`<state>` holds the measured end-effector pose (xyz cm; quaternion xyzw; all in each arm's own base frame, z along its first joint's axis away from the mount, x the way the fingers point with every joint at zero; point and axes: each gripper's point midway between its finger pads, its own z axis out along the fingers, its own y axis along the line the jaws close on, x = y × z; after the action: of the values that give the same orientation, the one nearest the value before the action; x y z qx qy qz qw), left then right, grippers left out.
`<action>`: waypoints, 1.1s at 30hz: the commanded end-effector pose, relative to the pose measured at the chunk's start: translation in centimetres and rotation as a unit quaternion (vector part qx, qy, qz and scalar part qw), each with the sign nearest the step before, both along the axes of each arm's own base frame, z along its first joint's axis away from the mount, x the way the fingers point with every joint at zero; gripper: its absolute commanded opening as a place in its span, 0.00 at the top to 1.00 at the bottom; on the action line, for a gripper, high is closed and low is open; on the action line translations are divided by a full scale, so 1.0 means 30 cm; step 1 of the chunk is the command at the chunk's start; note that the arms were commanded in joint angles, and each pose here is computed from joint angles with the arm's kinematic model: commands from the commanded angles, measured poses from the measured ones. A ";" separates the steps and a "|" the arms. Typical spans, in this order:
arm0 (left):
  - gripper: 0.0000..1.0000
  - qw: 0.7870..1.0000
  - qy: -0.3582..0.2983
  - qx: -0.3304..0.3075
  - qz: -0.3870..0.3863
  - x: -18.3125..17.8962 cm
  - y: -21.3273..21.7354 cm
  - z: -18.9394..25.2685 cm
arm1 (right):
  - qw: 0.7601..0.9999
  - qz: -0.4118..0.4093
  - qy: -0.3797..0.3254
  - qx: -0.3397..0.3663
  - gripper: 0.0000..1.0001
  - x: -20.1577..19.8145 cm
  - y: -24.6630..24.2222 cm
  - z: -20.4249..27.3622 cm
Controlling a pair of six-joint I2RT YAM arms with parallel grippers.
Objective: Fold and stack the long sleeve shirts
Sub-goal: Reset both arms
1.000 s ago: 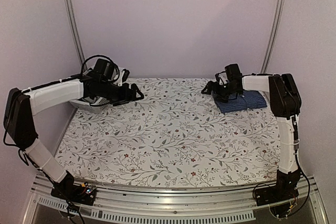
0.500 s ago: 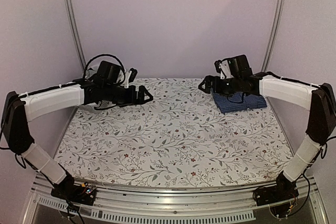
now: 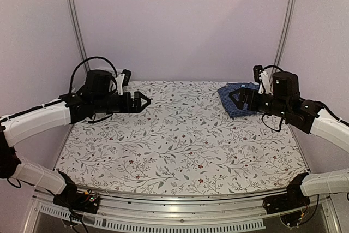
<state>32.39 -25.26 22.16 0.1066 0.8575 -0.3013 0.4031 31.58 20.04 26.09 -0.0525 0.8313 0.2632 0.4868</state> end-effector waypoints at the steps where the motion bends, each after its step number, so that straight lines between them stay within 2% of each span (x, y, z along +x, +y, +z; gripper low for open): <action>1: 0.00 0.999 -0.045 -0.002 0.006 -0.001 0.013 0.045 | 0.999 -0.036 -0.013 -0.002 0.01 -0.009 -0.055 -0.001; 18: 0.00 0.997 -0.070 0.008 0.027 -0.002 0.055 0.068 | 0.991 -0.133 -0.008 -0.030 0.01 0.001 -0.179 -0.038; 33: 0.00 0.995 -0.088 0.020 0.035 0.038 0.052 0.092 | 0.989 -0.145 -0.019 -0.027 0.01 -0.013 -0.206 -0.015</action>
<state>32.79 -23.16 23.24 0.1004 0.8423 -0.2598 0.4614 31.45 14.60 25.65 0.0424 0.8275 0.1778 0.5309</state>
